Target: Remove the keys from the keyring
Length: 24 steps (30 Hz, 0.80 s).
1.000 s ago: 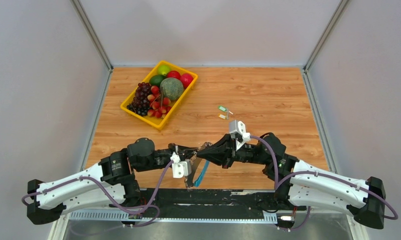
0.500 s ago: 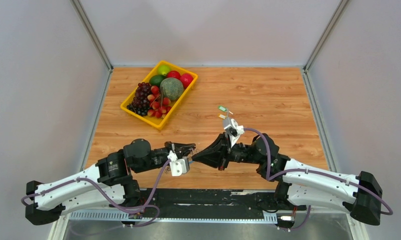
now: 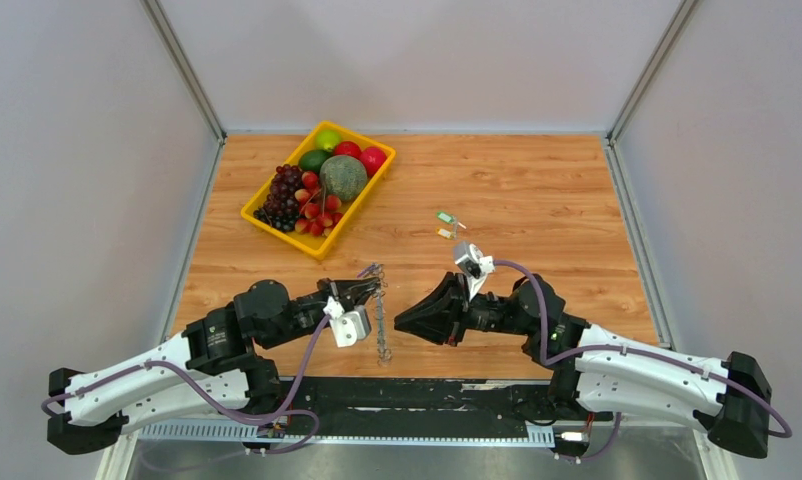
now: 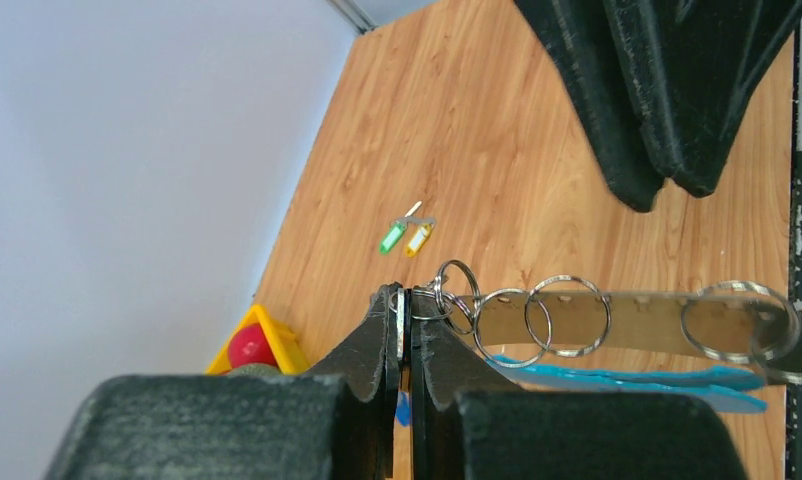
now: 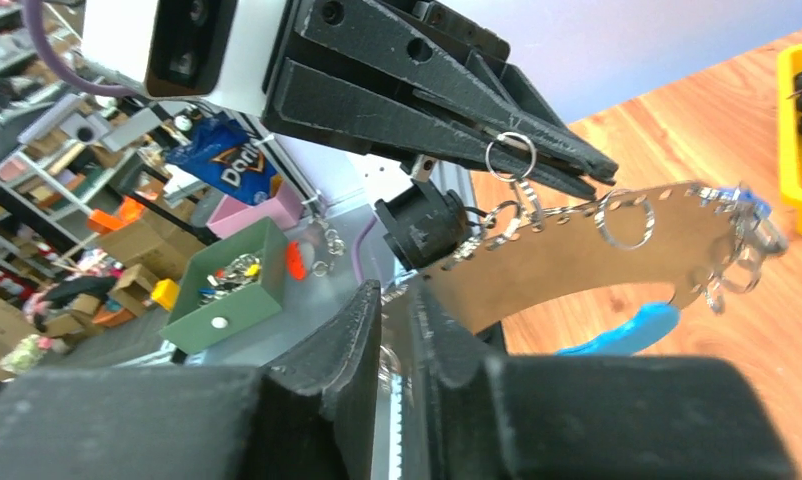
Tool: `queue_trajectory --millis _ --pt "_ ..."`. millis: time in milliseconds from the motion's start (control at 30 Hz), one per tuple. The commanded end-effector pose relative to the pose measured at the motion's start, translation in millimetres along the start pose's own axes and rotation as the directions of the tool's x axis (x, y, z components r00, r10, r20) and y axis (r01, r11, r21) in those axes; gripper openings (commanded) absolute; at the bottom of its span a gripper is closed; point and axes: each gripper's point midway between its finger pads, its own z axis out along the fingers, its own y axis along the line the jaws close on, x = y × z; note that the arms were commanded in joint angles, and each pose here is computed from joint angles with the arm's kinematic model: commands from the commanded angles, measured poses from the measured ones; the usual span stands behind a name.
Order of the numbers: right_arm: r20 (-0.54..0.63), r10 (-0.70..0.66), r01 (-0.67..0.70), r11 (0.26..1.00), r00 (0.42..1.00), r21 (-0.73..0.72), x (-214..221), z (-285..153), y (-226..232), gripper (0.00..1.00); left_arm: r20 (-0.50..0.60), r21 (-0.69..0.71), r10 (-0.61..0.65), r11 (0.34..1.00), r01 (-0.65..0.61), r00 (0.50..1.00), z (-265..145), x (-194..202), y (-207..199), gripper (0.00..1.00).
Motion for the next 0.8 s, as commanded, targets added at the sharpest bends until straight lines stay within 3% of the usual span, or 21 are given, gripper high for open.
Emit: queue_trajectory --millis 0,333,767 --pt "-0.011 -0.173 0.174 0.983 0.985 0.061 -20 2 -6 0.24 0.06 -0.011 0.012 1.0 -0.012 0.998 1 -14 5 0.0" --pt "-0.079 -0.495 0.5 0.863 0.865 0.067 -28 2 -22 0.37 0.091 0.039 0.014 0.999 -0.017 0.996 2 -19 -4 0.0" --pt "-0.097 -0.526 0.531 0.846 0.845 0.036 -33 19 -23 0.31 0.097 0.057 0.011 0.998 -0.017 0.995 3 -20 -7 0.0"
